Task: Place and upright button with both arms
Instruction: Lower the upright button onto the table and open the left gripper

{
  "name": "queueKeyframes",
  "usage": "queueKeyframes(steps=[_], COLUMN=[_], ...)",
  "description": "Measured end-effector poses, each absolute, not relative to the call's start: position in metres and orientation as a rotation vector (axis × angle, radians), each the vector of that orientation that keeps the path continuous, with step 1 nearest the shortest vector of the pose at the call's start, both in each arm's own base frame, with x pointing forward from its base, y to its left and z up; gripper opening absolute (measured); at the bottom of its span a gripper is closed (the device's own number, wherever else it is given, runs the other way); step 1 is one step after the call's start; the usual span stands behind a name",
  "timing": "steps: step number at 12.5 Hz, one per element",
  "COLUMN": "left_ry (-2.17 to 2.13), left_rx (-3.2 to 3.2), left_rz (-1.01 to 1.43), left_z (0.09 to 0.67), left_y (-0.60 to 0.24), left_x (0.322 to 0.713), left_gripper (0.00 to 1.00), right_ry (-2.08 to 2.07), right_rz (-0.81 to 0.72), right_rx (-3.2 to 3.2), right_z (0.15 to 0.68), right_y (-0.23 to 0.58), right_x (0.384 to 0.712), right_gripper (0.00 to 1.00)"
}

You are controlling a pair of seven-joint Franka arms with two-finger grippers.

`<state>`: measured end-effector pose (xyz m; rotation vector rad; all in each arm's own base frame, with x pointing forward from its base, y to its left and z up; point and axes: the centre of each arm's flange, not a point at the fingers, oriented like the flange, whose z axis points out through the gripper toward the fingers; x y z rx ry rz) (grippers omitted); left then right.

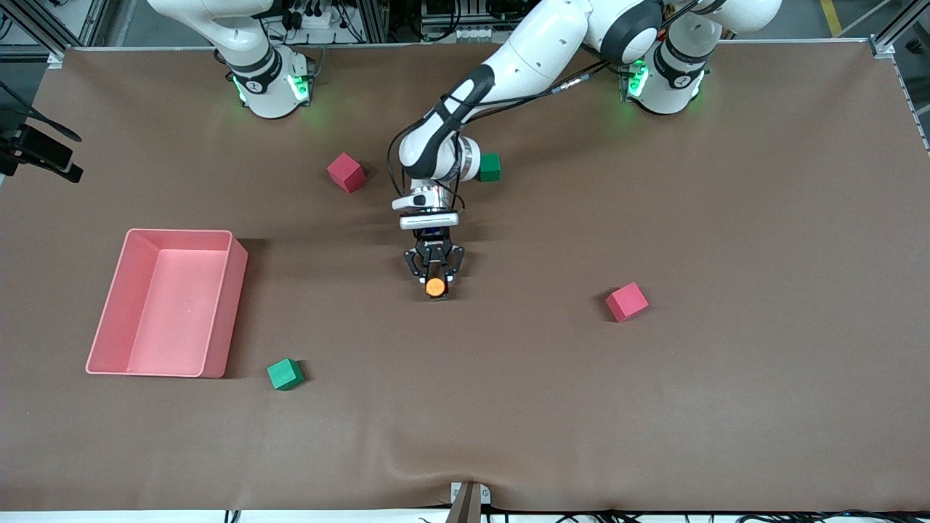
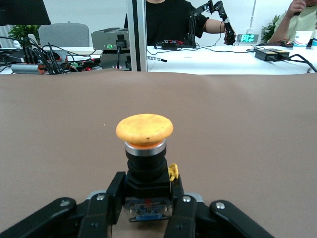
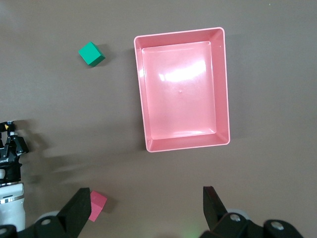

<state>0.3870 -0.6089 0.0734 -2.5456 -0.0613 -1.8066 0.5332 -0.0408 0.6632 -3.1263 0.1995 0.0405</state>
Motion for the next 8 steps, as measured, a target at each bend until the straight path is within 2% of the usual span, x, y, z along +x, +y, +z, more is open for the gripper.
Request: queueKeyframes(steps=[3,4,8], left_ry=[-0.055,-0.056,-0.198], left_rx=[-2.544,-2.546,-2.645], left_rz=[-1.816,-1.816,-1.723], left_z=[0.069,0.069,0.071], left_y=[-0.608,-0.608,-0.625], left_x=[0.385,0.384,0.357], left_gripper=[0.41,0.48,0.94], right_ry=[0.199,0.199,0.199], right_rz=[0.041,0.041,0.042], right_rx=[-3.126,-3.126,-3.126], right_z=[0.663,0.663,0.663], right_y=[-0.041,-0.040,-0.041], right_x=[0.533,0.533,0.533], right_gripper=[1.00,1.00,1.00])
